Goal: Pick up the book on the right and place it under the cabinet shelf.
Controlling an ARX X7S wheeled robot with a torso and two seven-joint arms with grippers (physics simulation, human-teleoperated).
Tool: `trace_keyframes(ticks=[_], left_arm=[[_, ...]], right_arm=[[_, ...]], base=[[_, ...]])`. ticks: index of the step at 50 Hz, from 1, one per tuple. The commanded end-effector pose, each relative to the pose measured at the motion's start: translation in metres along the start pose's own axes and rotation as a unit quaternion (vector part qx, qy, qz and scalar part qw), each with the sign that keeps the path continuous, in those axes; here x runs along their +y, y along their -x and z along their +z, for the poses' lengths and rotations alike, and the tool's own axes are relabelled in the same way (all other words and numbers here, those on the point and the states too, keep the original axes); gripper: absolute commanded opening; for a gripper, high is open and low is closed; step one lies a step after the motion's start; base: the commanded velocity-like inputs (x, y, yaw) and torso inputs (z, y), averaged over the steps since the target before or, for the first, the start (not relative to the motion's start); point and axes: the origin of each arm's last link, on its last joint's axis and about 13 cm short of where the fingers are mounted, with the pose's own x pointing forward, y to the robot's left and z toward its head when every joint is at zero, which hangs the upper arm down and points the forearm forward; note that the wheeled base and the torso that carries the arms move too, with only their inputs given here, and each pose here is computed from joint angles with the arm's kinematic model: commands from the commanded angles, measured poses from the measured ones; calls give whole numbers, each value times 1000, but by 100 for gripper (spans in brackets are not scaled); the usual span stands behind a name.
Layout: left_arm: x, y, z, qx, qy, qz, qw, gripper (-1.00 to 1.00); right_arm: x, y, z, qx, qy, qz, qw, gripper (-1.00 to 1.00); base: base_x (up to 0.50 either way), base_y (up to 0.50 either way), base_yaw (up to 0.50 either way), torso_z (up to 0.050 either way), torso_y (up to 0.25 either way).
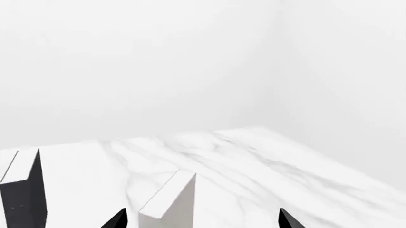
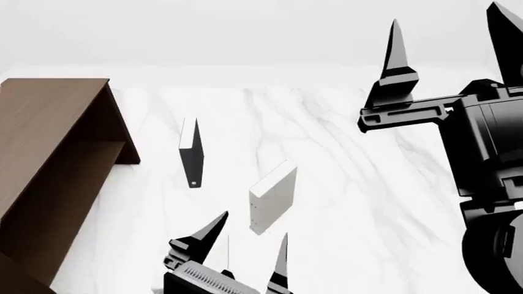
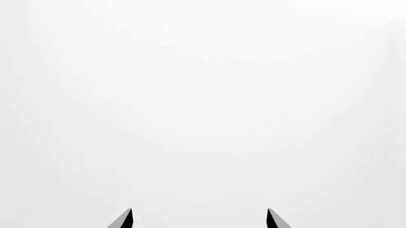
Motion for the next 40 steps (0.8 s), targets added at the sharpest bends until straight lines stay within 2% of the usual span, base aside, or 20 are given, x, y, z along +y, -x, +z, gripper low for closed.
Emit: trace_keyframes(ticks=[1, 40], left_arm=[[-2, 2, -5, 2, 5, -4, 1000, 100], [-11, -5, -16, 1, 24, -16, 1000, 100]], right_arm=[[-1, -1, 1, -1, 3, -2, 1000, 100], [-1, -3, 0, 3, 8, 0, 1000, 100]], base=[[0, 0, 0, 0, -166], [0, 0, 0, 0, -166]])
